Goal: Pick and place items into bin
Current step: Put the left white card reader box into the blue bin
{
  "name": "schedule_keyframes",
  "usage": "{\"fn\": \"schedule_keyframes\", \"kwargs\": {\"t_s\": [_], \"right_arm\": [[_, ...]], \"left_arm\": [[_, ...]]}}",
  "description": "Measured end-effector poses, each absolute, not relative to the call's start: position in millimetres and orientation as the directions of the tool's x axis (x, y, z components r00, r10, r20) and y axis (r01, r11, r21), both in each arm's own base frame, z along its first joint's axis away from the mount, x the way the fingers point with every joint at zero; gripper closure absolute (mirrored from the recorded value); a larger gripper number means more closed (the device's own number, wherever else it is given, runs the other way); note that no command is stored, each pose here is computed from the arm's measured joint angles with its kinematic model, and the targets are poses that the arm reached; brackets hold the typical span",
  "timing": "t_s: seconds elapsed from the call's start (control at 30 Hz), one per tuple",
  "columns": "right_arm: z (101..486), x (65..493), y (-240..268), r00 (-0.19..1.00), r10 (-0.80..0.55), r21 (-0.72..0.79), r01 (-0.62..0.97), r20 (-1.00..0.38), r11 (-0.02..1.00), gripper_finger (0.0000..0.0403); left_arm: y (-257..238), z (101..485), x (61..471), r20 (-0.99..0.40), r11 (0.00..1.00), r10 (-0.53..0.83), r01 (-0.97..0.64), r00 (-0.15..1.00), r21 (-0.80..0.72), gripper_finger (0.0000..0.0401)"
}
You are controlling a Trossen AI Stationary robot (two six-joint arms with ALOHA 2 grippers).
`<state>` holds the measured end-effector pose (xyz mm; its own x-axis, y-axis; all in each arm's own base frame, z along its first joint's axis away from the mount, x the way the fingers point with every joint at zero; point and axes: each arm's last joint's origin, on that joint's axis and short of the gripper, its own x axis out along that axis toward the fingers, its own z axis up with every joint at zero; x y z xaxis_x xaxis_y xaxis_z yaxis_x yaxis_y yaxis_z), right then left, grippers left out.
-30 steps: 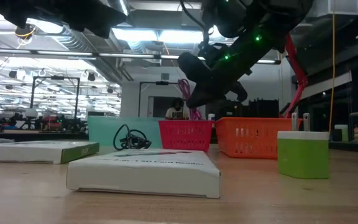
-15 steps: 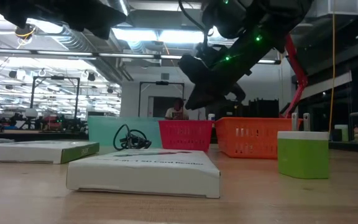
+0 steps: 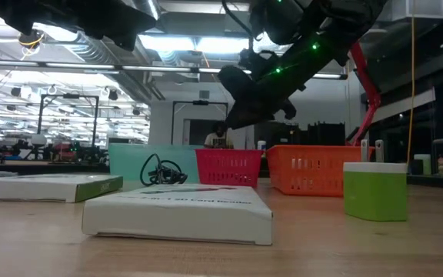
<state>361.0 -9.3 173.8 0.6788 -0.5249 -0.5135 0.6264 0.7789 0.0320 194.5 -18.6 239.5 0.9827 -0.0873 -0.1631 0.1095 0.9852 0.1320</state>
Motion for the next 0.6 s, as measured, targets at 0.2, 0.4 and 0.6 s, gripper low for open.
{"fn": "schedule_keyframes", "kwargs": {"t_s": [0.2,0.4,0.6], "right_arm": [[188.1,358.6,6.5,0.728,-0.490,0.001,0.559,-0.479,0.829,0.0339],[205.5,351.9,34.3,0.788,-0.427,-0.032,0.463,-0.443,0.886,0.0372],[217.8,342.5,60.6,0.838,-0.360,-0.053,0.372,-0.410,0.927,0.0397]], "left_arm": [[-18.5,239.5,194.5,-0.163,0.985,-0.087,0.110,0.983,0.133,0.0395],[-18.6,239.3,194.5,-0.165,0.985,-0.087,0.110,0.982,0.133,0.0395],[-18.6,239.3,194.5,-0.165,0.985,-0.087,0.110,0.982,0.135,0.0395]]}}
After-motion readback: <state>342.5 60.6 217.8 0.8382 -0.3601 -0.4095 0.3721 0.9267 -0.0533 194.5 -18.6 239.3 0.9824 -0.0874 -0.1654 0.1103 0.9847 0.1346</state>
